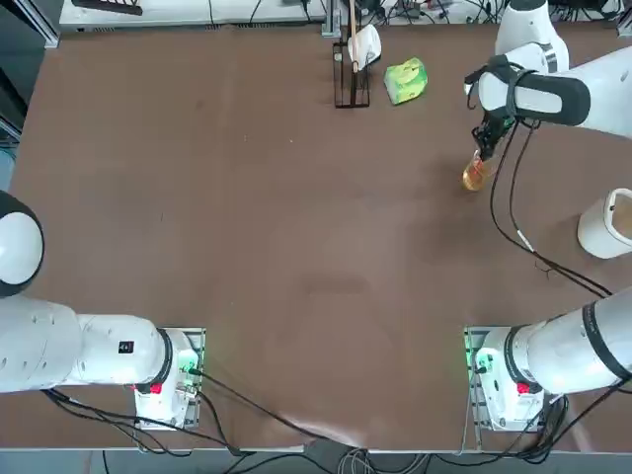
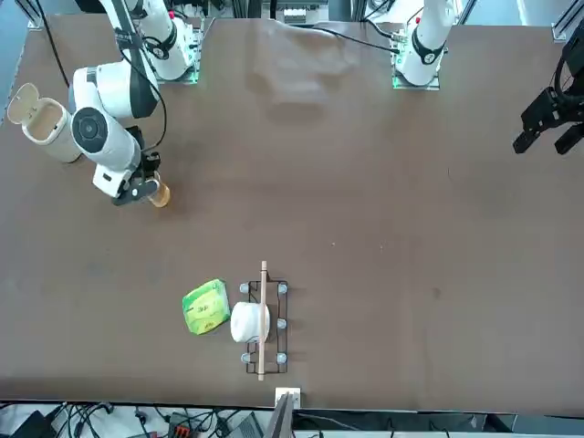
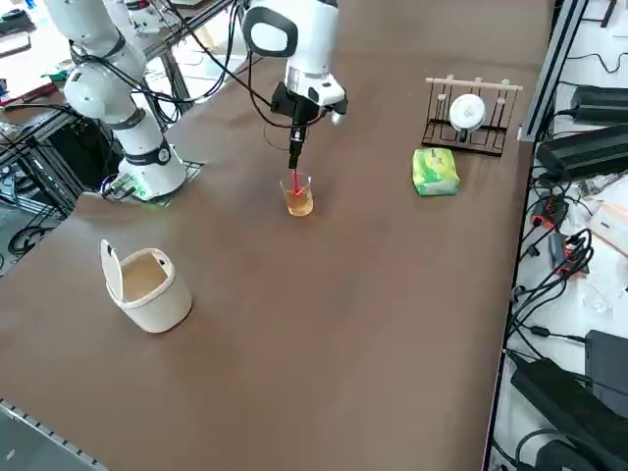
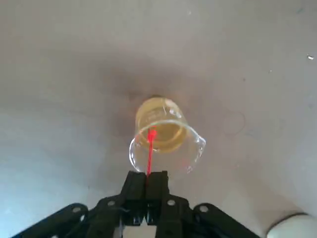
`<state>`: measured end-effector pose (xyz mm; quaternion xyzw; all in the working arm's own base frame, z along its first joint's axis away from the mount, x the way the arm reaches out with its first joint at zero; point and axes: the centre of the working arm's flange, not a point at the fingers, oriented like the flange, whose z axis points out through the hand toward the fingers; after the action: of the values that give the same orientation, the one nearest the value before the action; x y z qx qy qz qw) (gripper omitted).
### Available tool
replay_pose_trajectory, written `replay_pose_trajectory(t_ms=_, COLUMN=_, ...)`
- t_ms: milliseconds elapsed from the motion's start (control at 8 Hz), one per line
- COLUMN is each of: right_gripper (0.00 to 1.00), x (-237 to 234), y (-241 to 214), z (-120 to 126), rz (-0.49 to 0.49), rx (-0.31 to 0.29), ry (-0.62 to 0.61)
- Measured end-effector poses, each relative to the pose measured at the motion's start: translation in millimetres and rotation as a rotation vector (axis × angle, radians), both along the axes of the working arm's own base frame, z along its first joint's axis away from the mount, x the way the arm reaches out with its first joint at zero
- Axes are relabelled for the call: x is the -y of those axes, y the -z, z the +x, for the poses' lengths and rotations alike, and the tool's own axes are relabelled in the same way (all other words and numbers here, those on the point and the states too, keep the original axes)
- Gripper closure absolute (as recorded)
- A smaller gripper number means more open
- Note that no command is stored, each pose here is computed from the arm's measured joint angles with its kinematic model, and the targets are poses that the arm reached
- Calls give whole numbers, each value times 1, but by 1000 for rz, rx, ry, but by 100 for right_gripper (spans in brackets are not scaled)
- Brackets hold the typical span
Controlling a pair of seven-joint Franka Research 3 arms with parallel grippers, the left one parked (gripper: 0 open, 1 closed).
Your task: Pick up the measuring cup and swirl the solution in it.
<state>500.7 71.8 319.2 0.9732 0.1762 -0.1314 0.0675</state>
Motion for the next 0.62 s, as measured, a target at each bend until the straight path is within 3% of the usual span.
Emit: replay_pose_trajectory(t_ms=625, right_gripper=97, x=31, y=-4, z=7, rz=16, rx=2, ry=-23)
